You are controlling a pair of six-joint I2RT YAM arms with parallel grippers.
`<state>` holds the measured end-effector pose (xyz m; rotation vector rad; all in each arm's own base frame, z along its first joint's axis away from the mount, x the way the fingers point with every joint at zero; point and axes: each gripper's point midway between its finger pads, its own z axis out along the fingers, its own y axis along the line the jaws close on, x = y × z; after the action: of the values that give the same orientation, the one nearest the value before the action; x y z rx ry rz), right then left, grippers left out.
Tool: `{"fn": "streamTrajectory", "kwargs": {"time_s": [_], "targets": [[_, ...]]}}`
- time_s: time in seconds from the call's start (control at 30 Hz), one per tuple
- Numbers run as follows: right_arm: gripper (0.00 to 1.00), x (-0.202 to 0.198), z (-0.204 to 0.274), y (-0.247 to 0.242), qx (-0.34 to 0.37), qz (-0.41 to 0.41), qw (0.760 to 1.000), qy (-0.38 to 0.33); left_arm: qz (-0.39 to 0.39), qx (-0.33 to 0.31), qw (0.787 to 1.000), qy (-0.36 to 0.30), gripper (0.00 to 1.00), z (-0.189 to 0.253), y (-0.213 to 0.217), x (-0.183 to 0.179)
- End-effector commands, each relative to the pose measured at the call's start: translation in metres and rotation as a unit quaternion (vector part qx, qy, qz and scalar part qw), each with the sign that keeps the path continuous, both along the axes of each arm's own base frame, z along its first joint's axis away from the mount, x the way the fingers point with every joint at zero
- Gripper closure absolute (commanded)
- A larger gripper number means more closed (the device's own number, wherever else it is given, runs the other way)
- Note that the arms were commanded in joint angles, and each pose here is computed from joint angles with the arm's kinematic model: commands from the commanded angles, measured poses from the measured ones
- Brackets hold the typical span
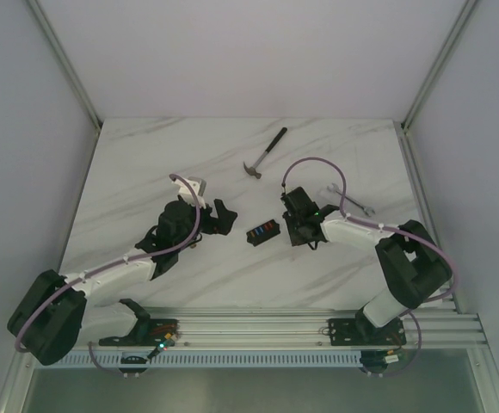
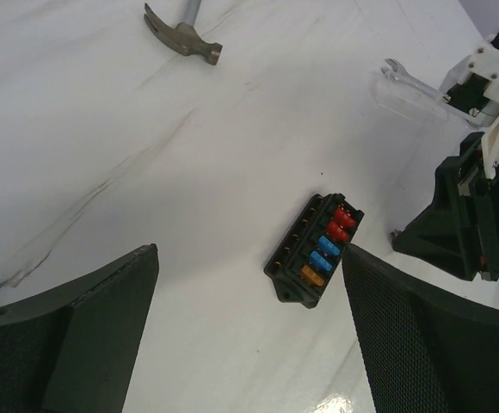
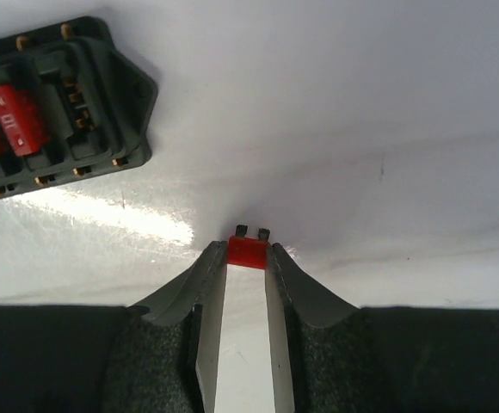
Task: Snap on the fuse box
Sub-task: Pick up the fuse from the center of the board.
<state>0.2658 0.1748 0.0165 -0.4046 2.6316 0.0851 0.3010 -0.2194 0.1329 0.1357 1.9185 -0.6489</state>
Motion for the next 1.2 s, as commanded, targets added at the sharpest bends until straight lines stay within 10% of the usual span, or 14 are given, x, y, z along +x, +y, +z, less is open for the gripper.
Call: {"fn": "streamTrajectory", "kwargs": {"time_s": [0.0, 0.33, 1.17], "targets": [[0.80, -0.022, -0.015, 0.004, -0.007, 0.068, 0.996, 0.049, -0.016, -0.016, 1.000, -0.012, 0.04, 0.014, -0.009, 0.004], [0.57, -0.017, -0.005, -0.018, -0.038, -0.041, 0.998, 0.026, -0.012, -0.011, 1.000, -0.012, 0.04, 0.015, -0.008, 0.006], [0.64, -0.028, -0.022, -0.011, -0.033, -0.081, 0.995, 0.045, -0.023, -0.008, 1.000, -0.006, 0.04, 0.015, -0.014, 0.008]]}}
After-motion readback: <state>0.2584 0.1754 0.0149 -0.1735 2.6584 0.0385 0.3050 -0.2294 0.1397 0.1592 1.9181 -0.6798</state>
